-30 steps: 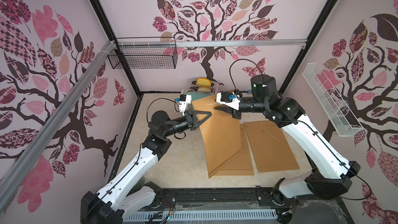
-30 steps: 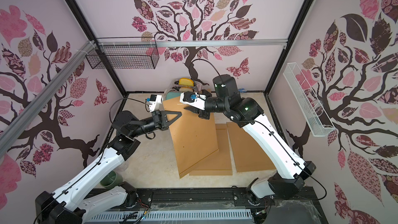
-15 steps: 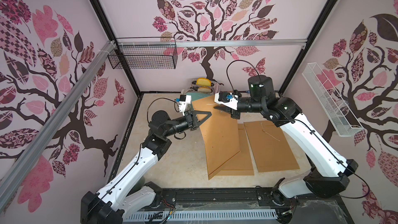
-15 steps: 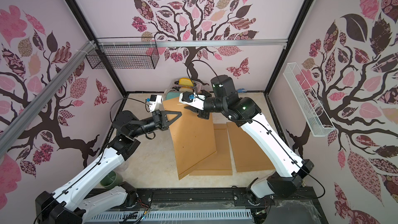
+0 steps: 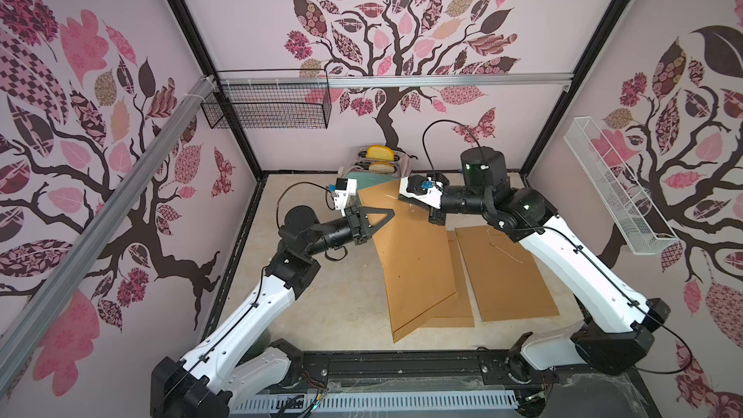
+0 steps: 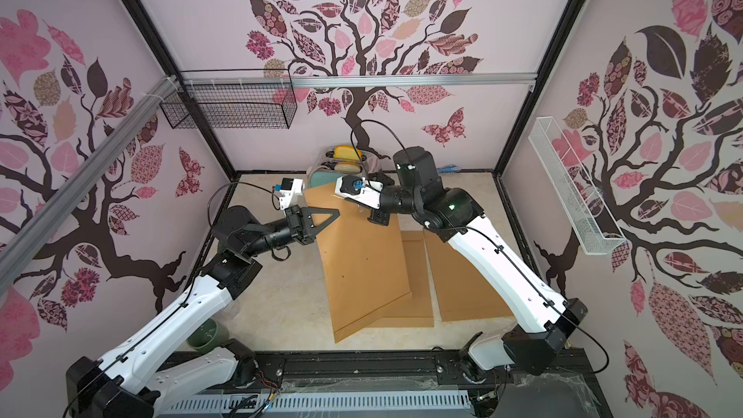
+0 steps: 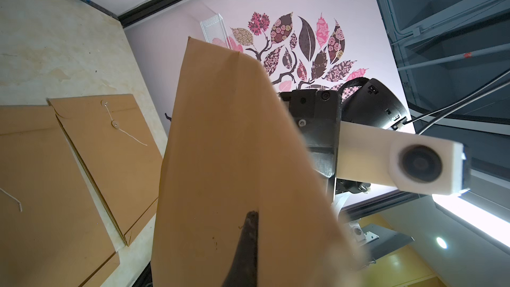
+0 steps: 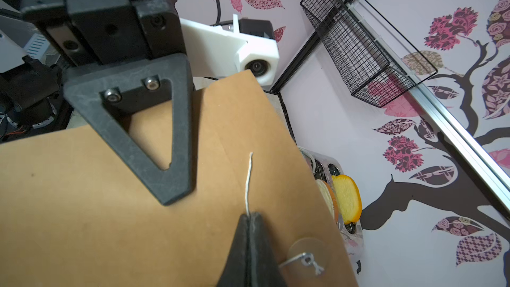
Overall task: Close the mouth of the file bag
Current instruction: Close the file bag.
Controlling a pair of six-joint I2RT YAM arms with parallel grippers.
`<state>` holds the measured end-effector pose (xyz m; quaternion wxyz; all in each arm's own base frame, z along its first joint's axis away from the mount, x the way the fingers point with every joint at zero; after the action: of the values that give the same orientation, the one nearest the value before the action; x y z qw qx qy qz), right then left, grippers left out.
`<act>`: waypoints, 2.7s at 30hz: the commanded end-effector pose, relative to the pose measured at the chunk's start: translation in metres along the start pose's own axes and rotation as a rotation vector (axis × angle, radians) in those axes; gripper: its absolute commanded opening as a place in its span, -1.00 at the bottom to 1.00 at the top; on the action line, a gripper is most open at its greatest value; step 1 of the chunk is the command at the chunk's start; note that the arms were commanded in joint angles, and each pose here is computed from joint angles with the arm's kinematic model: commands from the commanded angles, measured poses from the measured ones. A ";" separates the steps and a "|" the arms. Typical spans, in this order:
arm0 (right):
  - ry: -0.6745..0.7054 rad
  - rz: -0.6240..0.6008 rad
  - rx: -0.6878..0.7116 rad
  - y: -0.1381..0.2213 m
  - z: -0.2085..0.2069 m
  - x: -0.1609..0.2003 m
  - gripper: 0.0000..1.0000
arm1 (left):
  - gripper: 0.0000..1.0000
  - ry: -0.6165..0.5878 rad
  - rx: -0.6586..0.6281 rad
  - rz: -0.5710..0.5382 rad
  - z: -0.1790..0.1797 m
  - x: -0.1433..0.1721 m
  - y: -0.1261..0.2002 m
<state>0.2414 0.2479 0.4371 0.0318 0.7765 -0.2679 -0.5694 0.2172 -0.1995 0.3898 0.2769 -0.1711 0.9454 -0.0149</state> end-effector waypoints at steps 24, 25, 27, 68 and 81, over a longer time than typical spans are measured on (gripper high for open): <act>-0.332 -0.255 -0.188 0.012 0.044 0.011 -1.00 | -1.00 -0.099 0.097 -0.034 -0.033 -0.005 0.007; -0.338 -0.253 -0.193 0.011 0.045 0.013 -1.00 | -1.00 -0.099 0.096 -0.033 -0.033 -0.005 0.008; -0.343 -0.251 -0.193 0.012 0.047 0.017 -1.00 | -1.00 -0.098 0.095 -0.033 -0.033 -0.005 0.007; -1.160 -0.251 0.073 0.027 0.041 0.021 0.01 | -1.00 -0.106 0.077 -0.011 -0.023 -0.004 -0.001; -1.204 -0.229 0.033 0.005 0.041 0.024 -0.43 | -1.00 -0.107 0.086 -0.001 -0.025 0.000 -0.003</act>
<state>0.2093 0.2394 0.3916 -0.1936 0.3361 -0.1801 -0.9040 0.2127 -0.2020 0.3960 0.3059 -0.1703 0.9364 -0.0255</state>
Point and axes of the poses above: each gripper's point midway between its finger pads, its own y axis back along the fingers, its own z axis along the line the jaws close on, x = y × z, the point moved 7 cm from there along y, back along the fingers, and after that the axes turned 9 degrees about -y, right-handed, at the moved point
